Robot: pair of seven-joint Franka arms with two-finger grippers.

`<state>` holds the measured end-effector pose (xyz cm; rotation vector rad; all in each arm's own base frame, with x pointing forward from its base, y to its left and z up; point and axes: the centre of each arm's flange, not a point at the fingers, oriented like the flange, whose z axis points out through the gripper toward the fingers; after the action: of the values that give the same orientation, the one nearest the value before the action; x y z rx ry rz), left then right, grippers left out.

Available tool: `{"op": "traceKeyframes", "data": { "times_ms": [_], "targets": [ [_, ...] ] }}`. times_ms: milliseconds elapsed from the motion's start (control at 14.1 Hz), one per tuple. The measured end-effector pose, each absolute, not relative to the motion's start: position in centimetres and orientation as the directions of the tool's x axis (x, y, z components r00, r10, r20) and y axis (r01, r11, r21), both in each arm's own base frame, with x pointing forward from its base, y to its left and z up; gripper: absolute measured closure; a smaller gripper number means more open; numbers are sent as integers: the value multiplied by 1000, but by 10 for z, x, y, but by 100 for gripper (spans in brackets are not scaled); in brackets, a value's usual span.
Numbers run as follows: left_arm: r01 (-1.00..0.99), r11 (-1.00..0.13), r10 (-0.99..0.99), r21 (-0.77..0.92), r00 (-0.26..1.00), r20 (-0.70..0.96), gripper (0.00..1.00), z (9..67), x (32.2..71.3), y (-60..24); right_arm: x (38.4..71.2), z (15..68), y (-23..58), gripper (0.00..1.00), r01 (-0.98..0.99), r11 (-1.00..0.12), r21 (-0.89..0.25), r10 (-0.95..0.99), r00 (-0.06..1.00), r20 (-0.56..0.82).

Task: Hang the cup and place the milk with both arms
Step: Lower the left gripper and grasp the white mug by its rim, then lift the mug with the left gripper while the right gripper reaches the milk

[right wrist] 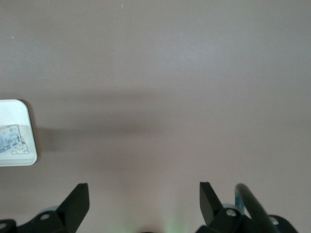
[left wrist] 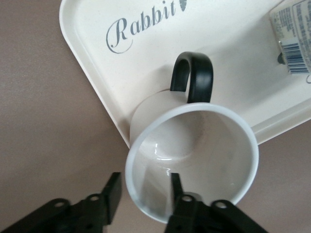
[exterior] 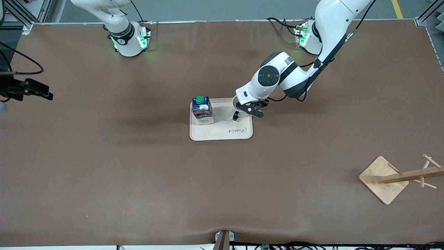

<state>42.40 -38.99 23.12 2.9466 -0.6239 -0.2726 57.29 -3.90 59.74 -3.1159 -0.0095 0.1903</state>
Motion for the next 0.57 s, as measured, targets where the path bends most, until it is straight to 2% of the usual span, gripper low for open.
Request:
{"op": "traceKeyframes", "data": {
  "times_ms": [212,283,566],
  "targets": [
    [-392,-908,-412,146,900,-143,90,230,431,-388,575,592,-39,0,5,-1000,-21,8,991,-133],
    [-387,-910,-406,146,903,-138,94,231,436,-387,575,589,-39,0,5,-1000,-24,9,990,-144],
    [-359,-922,-375,144,921,-104,93,259,468,-384,577,572,-28,0,0,-993,-114,20,984,-179]
  ]
}}
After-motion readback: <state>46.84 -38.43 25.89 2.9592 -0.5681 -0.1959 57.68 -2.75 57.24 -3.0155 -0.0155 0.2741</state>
